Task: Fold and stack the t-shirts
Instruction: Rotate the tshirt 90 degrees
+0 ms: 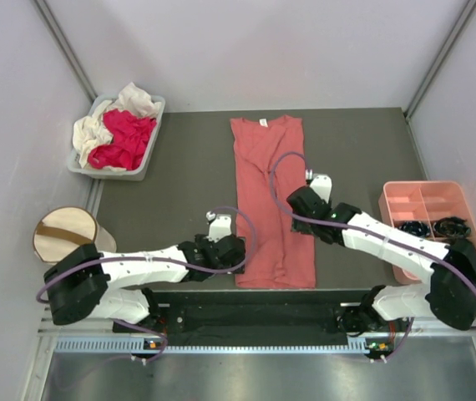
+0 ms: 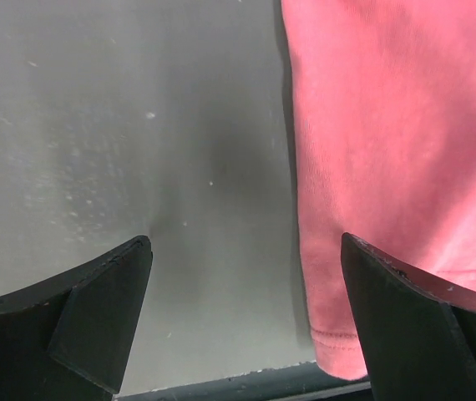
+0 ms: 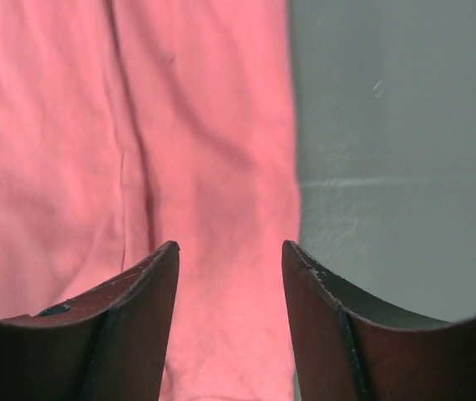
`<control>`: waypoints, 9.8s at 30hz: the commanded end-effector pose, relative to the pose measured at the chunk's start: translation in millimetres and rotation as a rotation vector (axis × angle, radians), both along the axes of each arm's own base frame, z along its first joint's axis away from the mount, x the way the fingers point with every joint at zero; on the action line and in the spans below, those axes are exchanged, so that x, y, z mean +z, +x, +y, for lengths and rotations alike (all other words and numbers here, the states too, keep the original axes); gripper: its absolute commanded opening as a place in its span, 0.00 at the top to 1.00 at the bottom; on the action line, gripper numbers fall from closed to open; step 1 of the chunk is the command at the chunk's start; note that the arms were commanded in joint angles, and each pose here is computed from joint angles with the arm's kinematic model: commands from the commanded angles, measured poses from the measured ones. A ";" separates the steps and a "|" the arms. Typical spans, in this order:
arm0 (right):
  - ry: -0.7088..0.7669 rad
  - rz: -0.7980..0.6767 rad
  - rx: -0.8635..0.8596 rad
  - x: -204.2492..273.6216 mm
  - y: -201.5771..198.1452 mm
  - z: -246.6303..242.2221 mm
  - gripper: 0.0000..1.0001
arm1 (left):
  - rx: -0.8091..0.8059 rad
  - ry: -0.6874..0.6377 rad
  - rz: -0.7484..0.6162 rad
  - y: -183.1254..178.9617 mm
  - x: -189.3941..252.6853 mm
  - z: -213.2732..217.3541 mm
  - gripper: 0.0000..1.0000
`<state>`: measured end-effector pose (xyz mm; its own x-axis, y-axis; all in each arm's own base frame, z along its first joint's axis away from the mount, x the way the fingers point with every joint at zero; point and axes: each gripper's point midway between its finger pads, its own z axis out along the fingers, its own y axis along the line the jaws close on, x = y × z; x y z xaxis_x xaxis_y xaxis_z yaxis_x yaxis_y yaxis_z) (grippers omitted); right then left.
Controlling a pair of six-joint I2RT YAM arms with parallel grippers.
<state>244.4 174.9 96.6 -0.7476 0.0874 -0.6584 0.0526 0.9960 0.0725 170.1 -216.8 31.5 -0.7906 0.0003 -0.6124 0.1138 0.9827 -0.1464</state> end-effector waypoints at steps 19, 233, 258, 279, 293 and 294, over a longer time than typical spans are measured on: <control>-0.046 -0.076 0.205 18.0 222.3 106.6 0.44 | 0.075 0.009 0.027 -36.3 -26.0 22.1 0.01; -0.558 -0.271 -0.294 25.3 369.7 -93.9 0.24 | 0.224 0.029 -0.018 -33.4 -24.7 55.5 0.01; 0.202 -0.314 0.353 61.9 352.0 58.5 0.18 | 0.209 0.036 -0.032 -27.8 -21.1 46.5 0.01; 0.355 -0.139 0.395 -4.2 358.2 98.8 0.14 | 0.235 0.033 -0.031 -30.8 -24.7 56.4 0.01; 0.057 -0.170 0.088 -5.3 371.9 15.2 0.12 | 0.240 0.025 -0.034 -30.5 -24.6 57.0 0.01; 0.032 -0.176 0.066 -2.9 370.5 9.2 0.12 | 0.237 0.026 -0.035 -30.6 -24.5 56.6 0.01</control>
<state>610.9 215.9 50.8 -0.6952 0.0617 -0.7161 -0.1331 0.9680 0.2126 150.8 -173.4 21.0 -0.7154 -0.1809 -0.6749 -0.0978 0.9823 -0.1597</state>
